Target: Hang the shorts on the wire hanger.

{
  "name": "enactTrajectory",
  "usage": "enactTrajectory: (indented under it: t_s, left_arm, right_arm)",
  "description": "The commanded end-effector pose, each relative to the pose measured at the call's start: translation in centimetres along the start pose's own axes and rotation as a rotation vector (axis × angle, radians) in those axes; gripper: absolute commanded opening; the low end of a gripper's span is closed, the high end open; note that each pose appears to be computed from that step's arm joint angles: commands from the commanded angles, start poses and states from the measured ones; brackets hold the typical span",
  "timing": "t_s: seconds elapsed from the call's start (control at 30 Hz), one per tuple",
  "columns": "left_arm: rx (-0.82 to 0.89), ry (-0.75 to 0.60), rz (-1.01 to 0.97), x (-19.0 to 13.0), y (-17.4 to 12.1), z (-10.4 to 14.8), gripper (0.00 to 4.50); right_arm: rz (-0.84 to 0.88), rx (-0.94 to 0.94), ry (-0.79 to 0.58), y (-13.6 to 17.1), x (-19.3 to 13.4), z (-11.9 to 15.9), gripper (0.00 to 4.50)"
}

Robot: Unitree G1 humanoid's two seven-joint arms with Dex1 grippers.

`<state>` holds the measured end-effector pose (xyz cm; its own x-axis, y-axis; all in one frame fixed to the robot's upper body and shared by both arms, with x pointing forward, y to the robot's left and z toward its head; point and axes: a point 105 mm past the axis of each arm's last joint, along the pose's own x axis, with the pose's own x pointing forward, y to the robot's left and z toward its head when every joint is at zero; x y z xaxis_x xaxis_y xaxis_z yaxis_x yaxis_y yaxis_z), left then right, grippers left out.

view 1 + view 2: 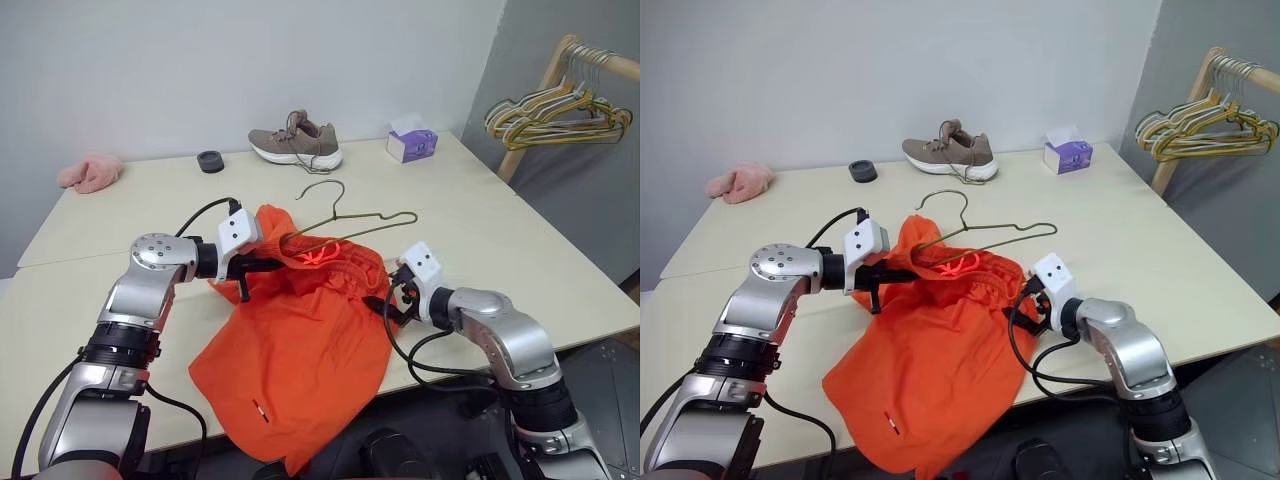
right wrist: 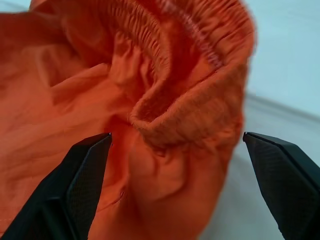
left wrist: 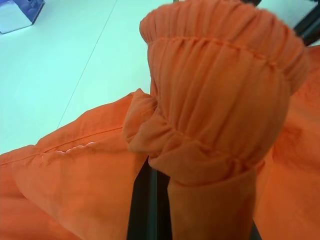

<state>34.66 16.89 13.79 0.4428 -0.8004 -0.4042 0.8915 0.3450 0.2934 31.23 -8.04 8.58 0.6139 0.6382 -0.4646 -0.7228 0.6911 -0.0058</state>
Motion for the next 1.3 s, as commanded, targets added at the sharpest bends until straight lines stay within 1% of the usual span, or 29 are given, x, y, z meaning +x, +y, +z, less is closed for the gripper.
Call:
enactTrajectory:
  t_s: [0.03, 0.07, 0.17, 0.23, 0.37, 0.47, 0.53, 0.7, 0.77, 0.9, 1.0, 1.13, 1.3]
  left_arm:
    - [0.042, -0.04, 0.046, -1.0, 0.7, 1.5, 0.0]
    - [0.042, -0.039, 0.046, -1.0, 0.7, 1.5, 0.0]
    - [0.041, -0.039, 0.049, -1.0, 0.6, 1.4, 0.0]
    - [0.037, -0.037, 0.054, -1.1, 0.6, 1.4, 0.0]
    - [0.008, -0.043, 0.065, -1.5, 0.5, 1.2, 0.0]
    - [-0.062, -0.081, 0.047, -2.0, -0.1, 1.5, 0.0]
    - [-0.125, -0.106, 0.007, -2.7, -0.8, 1.8, 0.0]
    - [-0.235, -0.082, -0.1, -5.0, -2.4, 1.8, 0.0]
    - [-0.249, -0.07, -0.115, -5.5, -2.6, 1.8, 0.0]
    - [-0.238, 0.0, -0.18, -6.7, -3.1, 1.5, 0.0]
    - [-0.222, 0.046, -0.219, -6.8, -3.6, 1.0, 0.0]
    - [-0.195, 0.113, -0.211, -6.8, -3.5, -0.2, 0.0]
    - [-0.172, 0.139, -0.179, -6.8, -2.8, -0.8, 0.0]
  right_arm:
    - [-0.032, -0.049, -0.031, -0.2, 0.4, 0.8, 4.47]
    - [-0.052, -0.048, -0.038, -0.4, 0.6, 0.9, 4.47]
    - [-0.121, -0.039, -0.062, -1.2, 0.9, 1.1, 3.9]
    - [-0.146, -0.021, -0.078, -1.6, 1.0, 1.2, 3.25]
    - [-0.197, -0.007, -0.109, -2.4, 0.9, 1.4, 1.77]
    - [-0.206, 0.007, -0.133, -2.9, 0.4, 1.6, 0.65]
    - [-0.202, 0.023, -0.144, -3.6, -0.4, 1.7, 0.04]
    - [-0.193, 0.071, -0.121, -5.5, -2.5, 1.1, 0.04]
    - [-0.202, 0.08, -0.118, -6.0, -2.9, 1.0, 0.04]
    - [-0.234, 0.063, -0.108, -7.6, -4.0, 1.3, 0.04]
    - [-0.237, 0.053, -0.113, -7.8, -4.2, 1.7, 0.04]
    - [-0.241, 0.044, -0.119, -7.9, -4.3, 1.9, 0.04]
    - [-0.229, 0.027, -0.114, -7.4, -4.5, 2.0, 0.04]
